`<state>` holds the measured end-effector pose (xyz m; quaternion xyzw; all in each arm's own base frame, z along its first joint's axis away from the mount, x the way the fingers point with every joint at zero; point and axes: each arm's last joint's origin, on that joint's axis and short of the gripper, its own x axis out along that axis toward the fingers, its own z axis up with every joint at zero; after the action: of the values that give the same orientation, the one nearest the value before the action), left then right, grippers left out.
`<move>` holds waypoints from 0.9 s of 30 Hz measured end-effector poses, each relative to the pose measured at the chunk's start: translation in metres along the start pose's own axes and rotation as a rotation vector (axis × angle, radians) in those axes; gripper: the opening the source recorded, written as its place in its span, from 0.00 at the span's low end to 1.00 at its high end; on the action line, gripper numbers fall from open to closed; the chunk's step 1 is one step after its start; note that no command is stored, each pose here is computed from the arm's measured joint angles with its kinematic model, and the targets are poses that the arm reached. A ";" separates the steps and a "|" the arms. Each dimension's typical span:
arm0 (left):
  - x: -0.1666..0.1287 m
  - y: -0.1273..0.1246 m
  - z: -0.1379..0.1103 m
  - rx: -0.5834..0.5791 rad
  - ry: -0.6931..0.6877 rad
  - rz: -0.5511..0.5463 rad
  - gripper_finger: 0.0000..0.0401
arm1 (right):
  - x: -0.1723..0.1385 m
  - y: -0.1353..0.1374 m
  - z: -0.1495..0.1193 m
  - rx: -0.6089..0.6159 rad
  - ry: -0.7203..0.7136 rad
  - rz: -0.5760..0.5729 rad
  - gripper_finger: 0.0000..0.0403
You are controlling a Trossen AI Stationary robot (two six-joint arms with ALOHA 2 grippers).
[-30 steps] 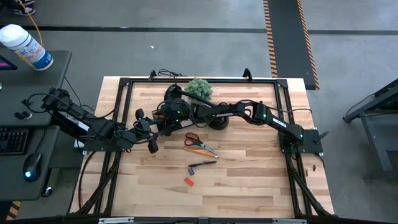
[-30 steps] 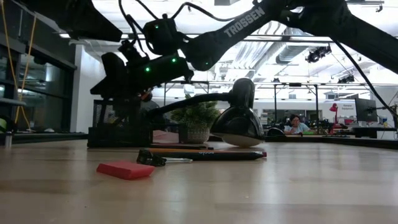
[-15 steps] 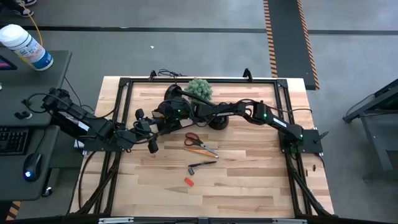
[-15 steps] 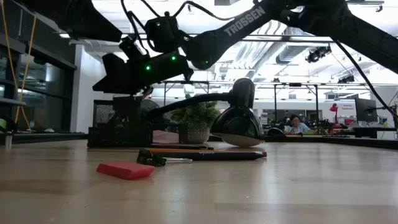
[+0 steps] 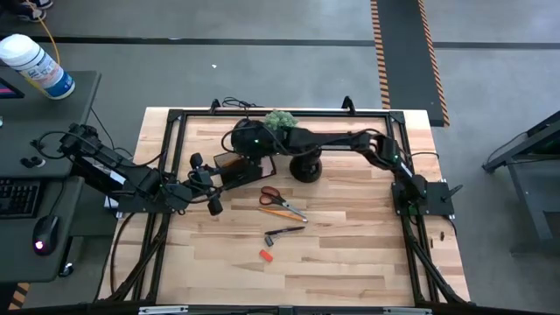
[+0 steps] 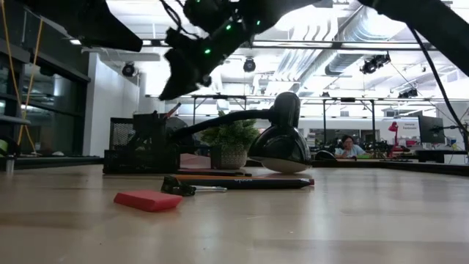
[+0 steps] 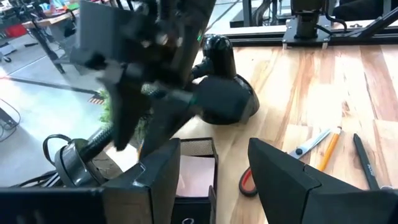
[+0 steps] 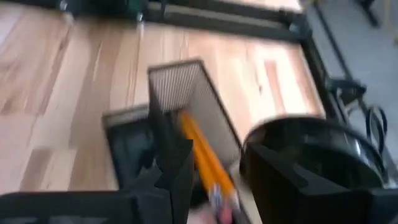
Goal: Pick and place office supplies into organizer
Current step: Put the black pen into the black desk organizer
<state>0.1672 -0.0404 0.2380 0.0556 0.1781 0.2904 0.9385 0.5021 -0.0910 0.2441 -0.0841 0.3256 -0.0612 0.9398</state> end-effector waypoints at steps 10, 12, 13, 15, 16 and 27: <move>0.000 0.000 -0.001 -0.007 0.005 -0.001 0.45 | -0.079 0.031 0.016 -0.071 0.223 -0.021 0.29; 0.000 0.000 -0.001 -0.010 0.006 -0.001 0.45 | -0.095 0.041 0.020 -0.065 0.243 -0.005 0.28; 0.000 0.000 -0.001 -0.010 0.006 -0.001 0.45 | -0.101 0.047 0.020 -0.060 0.260 0.001 0.28; 0.000 0.000 -0.001 -0.007 0.009 0.000 0.45 | -0.109 0.060 0.017 -0.064 0.320 -0.002 0.27; 0.000 0.000 -0.001 -0.005 0.010 0.000 0.45 | -0.112 0.067 0.015 -0.069 0.351 -0.017 0.27; 0.000 -0.001 -0.002 -0.005 0.025 -0.056 0.45 | -0.146 0.123 -0.001 -0.115 0.547 -0.238 0.22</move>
<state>0.1673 -0.0416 0.2359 0.0447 0.1906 0.2653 0.9441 0.3950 0.0543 0.3067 -0.1552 0.5575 -0.1729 0.7970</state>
